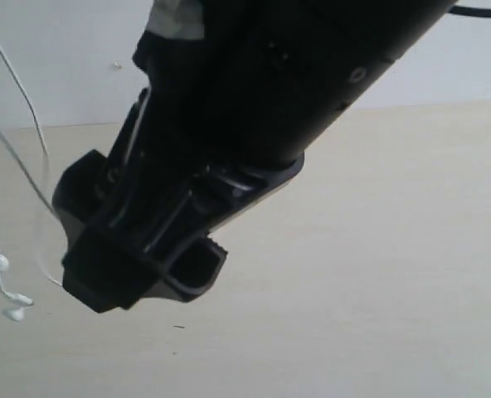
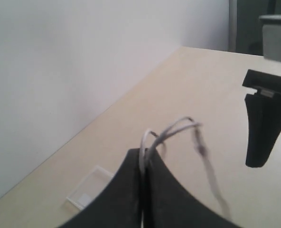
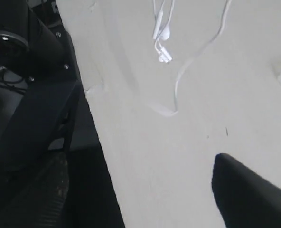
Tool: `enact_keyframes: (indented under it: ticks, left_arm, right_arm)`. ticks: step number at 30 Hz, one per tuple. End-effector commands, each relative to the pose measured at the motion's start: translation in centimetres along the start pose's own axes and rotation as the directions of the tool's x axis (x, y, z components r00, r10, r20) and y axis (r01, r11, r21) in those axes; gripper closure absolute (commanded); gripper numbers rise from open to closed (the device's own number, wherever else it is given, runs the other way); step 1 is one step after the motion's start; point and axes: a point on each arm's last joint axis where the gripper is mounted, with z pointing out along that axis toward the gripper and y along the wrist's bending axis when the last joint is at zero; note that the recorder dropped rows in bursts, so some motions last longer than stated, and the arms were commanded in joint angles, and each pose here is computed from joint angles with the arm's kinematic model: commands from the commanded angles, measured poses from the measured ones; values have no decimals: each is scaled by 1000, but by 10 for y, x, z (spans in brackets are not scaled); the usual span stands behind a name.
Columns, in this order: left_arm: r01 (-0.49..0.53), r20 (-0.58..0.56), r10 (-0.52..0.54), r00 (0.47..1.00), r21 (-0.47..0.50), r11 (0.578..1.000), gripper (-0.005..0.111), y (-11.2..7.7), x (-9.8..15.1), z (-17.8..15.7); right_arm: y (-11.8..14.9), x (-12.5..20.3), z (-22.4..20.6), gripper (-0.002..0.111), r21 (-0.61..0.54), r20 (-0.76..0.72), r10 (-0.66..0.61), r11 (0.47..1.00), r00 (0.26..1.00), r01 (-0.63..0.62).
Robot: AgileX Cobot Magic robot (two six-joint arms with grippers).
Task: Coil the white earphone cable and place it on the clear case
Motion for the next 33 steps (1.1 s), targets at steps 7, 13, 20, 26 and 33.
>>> enact_keyframes:
  ticks: [7, 13, 20, 26, 33]
  left_arm:
    - [15, 26, -14, 1000, -20, 1000, 107, 1, -4, -2]
    - [42, 24, -42, 999, -7, 999, 107, 0, -4, -2]
    - [96, -6, -96, 995, 11, 995, 107, -2, -1, -2]
    - [144, -72, -143, 987, 12, 990, 107, 1, 4, 4]
    - [199, -128, -191, 973, 50, 979, 107, 6, 9, 18]
  right_arm:
    - [2, -7, -14, 36, 35, 134, -50, 998, 990, 45]
    - [0, -13, -15, 50, 66, 198, -62, 997, 978, 50]
    - [-7, -7, -7, 50, 127, 306, -32, 992, 952, -7]
    - [-13, 14, -1, 50, 182, 506, -17, 979, 862, -88]
    - [-18, 27, 4, 50, 169, 642, 37, 967, 766, -188]
